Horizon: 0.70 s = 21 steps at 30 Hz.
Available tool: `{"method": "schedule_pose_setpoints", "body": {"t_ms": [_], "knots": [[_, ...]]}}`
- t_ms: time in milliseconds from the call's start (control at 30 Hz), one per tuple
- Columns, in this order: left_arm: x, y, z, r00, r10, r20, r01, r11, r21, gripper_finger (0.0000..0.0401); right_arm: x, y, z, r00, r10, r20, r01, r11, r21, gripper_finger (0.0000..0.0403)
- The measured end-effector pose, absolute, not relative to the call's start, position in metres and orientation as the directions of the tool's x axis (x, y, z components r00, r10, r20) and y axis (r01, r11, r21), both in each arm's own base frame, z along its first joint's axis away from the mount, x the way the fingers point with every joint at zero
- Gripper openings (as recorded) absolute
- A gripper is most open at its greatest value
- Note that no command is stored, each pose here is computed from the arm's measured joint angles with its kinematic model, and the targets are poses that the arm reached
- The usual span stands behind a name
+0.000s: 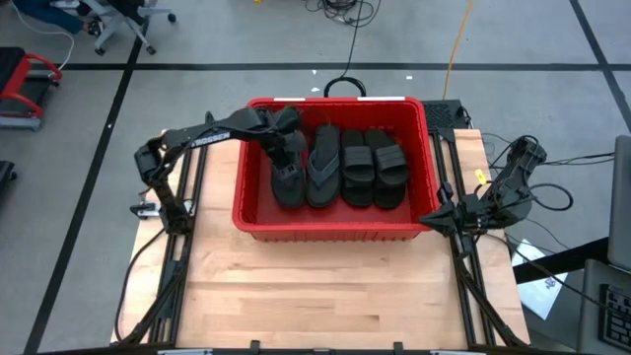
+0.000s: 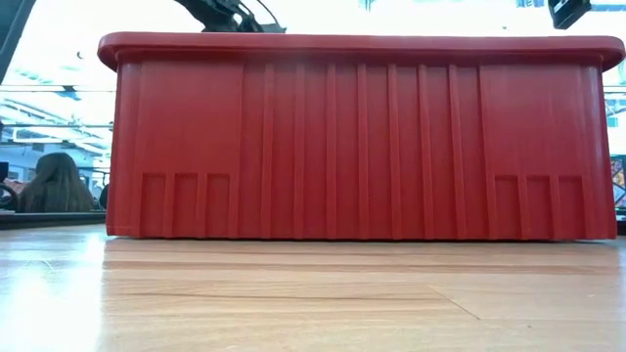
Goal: Pick and place slides into bin
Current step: Stack the black slipper in the red bin, then return to Home Position
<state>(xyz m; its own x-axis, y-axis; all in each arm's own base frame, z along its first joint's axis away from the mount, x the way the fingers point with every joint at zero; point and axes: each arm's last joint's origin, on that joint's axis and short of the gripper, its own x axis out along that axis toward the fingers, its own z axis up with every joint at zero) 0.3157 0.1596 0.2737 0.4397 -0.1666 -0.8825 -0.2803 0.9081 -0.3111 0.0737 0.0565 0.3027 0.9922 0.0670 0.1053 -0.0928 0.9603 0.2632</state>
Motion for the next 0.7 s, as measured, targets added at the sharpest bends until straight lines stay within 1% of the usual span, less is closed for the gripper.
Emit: {"method": "schedule_pose_setpoints", "body": {"t_ms": [100, 200, 300, 400, 500, 533, 567, 600, 700], "knots": [[0.309, 0.152, 0.295, 0.501, -0.142, -0.854, -0.231, 0.928, -0.29, 0.0287, 0.074, 0.057, 0.301, 0.993, 0.068, 0.093, -0.091, 0.958, 0.273, 0.0], [0.3, 0.132, 0.327, 0.605, -0.138, -0.784, -0.054, 0.975, -0.214, 0.0263, 0.074, 0.057, 0.301, 0.994, 0.07, 0.088, -0.09, 0.965, 0.246, 0.0], [0.293, 0.102, 0.368, 0.758, -0.12, -0.641, 0.105, 0.993, -0.062, 0.0214, 0.074, 0.057, 0.301, 0.994, 0.069, 0.09, -0.086, 0.974, 0.21, 0.0], [0.286, 0.067, 0.405, 0.869, -0.165, -0.467, 0.232, 0.968, 0.09, 0.0142, 0.074, 0.057, 0.301, 0.994, 0.066, 0.092, -0.084, 0.975, 0.206, 0.0], [0.28, 0.033, 0.424, 0.894, -0.265, -0.362, 0.346, 0.92, 0.182, 0.0061, 0.073, 0.056, 0.304, 0.993, 0.071, 0.097, -0.088, 0.979, 0.186, 0.0], [0.279, 0.024, 0.427, 0.892, -0.293, -0.345, 0.369, 0.911, 0.181, 0.0035, 0.072, 0.055, 0.306, 0.991, 0.084, 0.101, -0.1, 0.98, 0.17, 0.0], [0.279, 0.017, 0.428, 0.886, -0.316, -0.34, 0.385, 0.91, 0.157, 0.0018, 0.07, 0.055, 0.307, 0.988, 0.116, 0.107, -0.131, 0.979, 0.154, 0.0], [0.279, 0.011, 0.428, 0.879, -0.328, -0.345, 0.387, 0.915, 0.116, 0.0011, 0.067, 0.053, 0.308, 0.983, 0.151, 0.107, -0.166, 0.976, 0.142, 0.0], [0.28, -0.008, 0.425, 0.872, -0.307, -0.381, 0.354, 0.934, 0.057, 0.0013, 0.059, 0.044, 0.304, 0.981, 0.185, 0.065, -0.193, 0.97, 0.146, 0.0]]}}
